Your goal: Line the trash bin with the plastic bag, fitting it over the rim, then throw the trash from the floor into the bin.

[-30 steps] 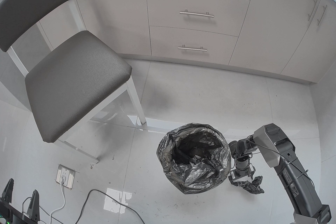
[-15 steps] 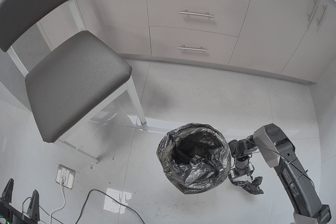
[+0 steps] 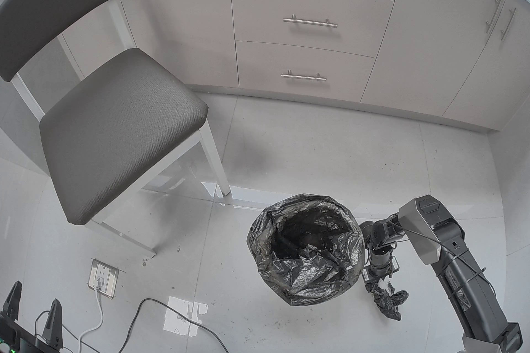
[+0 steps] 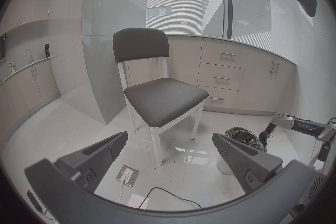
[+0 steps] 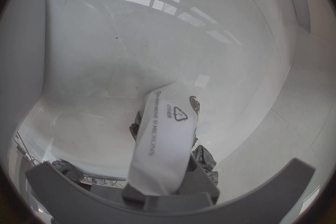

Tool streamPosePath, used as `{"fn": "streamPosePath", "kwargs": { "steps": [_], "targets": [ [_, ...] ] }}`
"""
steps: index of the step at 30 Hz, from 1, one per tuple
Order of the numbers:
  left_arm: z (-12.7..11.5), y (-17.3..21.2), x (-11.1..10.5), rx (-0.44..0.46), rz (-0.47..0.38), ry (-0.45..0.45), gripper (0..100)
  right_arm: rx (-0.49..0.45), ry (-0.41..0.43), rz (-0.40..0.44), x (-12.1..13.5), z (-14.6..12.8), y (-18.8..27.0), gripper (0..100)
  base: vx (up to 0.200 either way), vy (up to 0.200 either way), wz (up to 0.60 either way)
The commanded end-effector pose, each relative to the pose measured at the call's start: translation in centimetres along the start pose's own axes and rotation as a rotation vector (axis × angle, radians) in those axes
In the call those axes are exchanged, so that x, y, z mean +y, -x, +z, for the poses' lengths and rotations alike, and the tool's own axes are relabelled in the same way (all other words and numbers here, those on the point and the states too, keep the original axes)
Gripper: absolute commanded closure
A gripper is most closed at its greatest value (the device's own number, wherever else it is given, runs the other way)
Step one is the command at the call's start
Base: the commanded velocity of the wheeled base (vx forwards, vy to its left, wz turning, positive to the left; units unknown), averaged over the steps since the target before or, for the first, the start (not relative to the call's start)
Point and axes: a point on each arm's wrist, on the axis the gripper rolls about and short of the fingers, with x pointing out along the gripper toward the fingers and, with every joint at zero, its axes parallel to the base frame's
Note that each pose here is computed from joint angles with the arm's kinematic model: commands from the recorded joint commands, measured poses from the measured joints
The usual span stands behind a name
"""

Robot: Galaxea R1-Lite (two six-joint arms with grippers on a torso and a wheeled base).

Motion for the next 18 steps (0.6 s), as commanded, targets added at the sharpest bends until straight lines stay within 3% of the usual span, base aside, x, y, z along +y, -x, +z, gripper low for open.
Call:
{"fn": "streamPosePath", "kwargs": {
  "steps": [1, 3, 4, 6, 7, 11, 14, 18],
  "targets": [
    [-0.5, 0.0, 0.0, 0.002, 0.0, 0.0, 0, 0.045, 0.011, -0.004, -0.4, -0.4, -0.2, 100, 0.0, 0.0, 0.0],
    [-0.5, 0.0, 0.0, 0.002, 0.0, 0.0, 0, 0.07, 0.019, -0.007, -0.4, -0.7, -0.2, 100, 0.0, 0.0, 0.0],
    [-0.5, 0.0, 0.0, 0.002, 0.001, 0.0, 0, 0.175, 0.054, -0.009, -1.1, -1.5, 1.0, 100, 0.0, 0.0, 0.0],
    [-0.5, 0.0, 0.0, 0.002, 0.001, 0.0, 0, 0.195, 0.059, -0.012, -1.2, -1.7, 1.1, 100, 0.0, 0.0, 0.0],
    [-0.5, 0.0, 0.0, 0.002, 0.0, 0.0, 0, 0.309, 0.099, -0.024, -1.5, -2.8, 1.7, 100, 0.0, 0.0, 0.0],
    [-0.5, 0.0, 0.0, 0.002, 0.001, 0.0, 0, 0.569, 0.175, -0.032, -2.2, -5.2, 2.8, 100, 0.0, 0.0, 0.0],
    [-0.5, 0.0, 0.0, 0.002, 0.0, 0.0, 0, 0.654, 0.184, 0.001, -2.6, -5.5, 5.4, 100, 0.0, 0.0, 0.0],
    [-0.5, 0.0, 0.0, 0.002, 0.0, -0.001, 0, 0.678, 0.156, 0.033, -2.9, -5.4, 9.2, 100, 0.0, 0.0, 0.0]
  ]
}}
